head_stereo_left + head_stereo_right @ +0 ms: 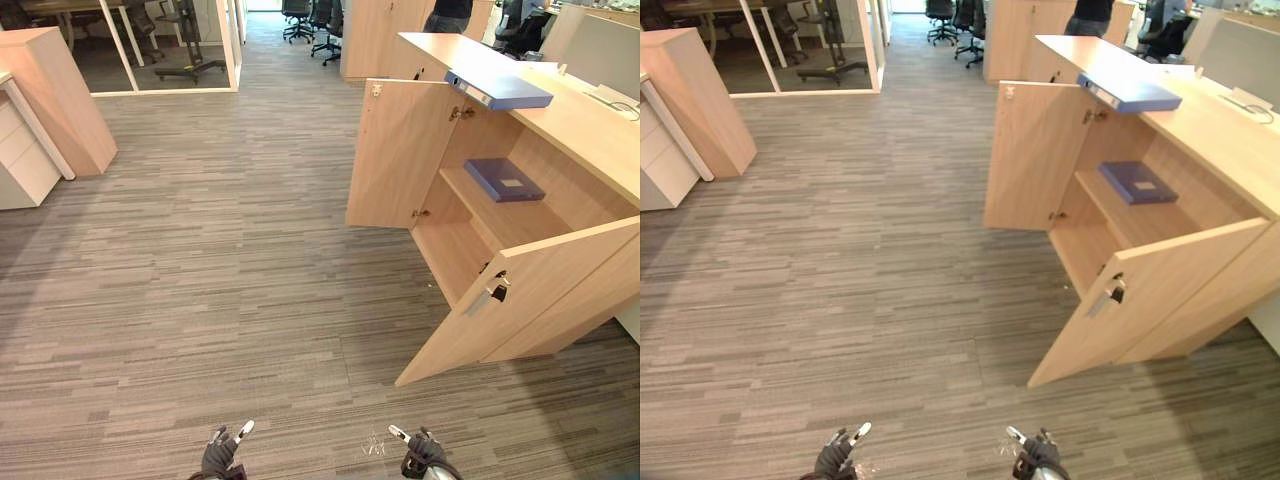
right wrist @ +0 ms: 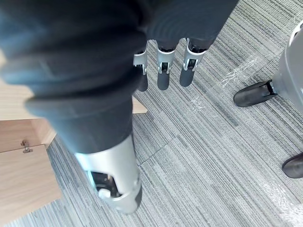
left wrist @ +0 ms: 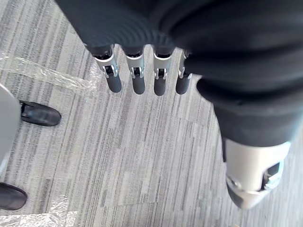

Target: Walk over to the cabinet, pick up the folder, carry it to the office cabinet, place the folder inside the office cabinet, then close the office cabinet door

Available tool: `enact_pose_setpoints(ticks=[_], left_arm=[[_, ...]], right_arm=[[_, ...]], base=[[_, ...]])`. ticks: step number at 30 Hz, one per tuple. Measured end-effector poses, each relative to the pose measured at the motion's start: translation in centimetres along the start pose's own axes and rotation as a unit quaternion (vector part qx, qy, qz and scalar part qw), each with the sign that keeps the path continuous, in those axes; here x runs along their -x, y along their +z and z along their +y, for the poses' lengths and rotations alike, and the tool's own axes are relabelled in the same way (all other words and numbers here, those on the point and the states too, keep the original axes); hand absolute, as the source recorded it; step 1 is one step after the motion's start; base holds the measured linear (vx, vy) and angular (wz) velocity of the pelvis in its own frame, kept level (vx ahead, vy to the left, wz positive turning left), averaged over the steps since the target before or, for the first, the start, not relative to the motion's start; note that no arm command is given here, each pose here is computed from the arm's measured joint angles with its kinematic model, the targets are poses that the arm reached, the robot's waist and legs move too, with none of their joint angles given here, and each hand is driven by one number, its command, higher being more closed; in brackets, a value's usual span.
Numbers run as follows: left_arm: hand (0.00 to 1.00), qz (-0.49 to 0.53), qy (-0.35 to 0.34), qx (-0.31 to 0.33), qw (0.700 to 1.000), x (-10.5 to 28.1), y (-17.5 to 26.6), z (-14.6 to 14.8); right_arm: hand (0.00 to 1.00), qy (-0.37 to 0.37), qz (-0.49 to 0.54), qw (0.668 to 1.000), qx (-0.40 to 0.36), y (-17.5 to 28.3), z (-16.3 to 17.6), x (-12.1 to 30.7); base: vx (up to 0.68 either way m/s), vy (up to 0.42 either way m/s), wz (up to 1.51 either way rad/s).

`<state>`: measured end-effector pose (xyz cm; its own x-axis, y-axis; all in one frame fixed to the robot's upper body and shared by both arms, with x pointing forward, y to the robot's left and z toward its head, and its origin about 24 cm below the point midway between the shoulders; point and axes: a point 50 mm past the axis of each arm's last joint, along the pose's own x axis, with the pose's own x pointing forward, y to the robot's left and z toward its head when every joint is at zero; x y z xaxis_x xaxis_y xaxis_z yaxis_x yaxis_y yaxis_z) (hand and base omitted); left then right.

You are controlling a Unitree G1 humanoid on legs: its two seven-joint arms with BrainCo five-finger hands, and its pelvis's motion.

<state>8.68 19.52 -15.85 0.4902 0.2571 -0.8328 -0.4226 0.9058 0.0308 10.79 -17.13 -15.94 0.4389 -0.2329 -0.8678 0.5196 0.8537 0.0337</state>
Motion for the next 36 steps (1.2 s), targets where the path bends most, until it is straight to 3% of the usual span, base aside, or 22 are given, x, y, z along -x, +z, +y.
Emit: enact_pose_setpoints(ticks=[13,23,36], left_arm=[[0.0,0.012,0.019,0.037,0.999,0.14,-0.62,0.59],[0.0,0.0,0.008,-0.017,1.0,-0.13,0.17,0.07],[0.0,-0.003,0.005,-0.03,1.0,-0.18,0.32,0.03]], right_arm=[[0.0,0.009,0.003,1.0,0.016,0.01,0.35,-0.06],[0.0,0.012,0.002,0.999,0.034,0.13,0.48,-0.13],[0.0,0.0,-0.001,0.999,0.034,0.43,0.34,-0.22]], base=[[0.01,0.0,0.02],[0.0,0.0,0.0],[0.0,0.0,0.0]])
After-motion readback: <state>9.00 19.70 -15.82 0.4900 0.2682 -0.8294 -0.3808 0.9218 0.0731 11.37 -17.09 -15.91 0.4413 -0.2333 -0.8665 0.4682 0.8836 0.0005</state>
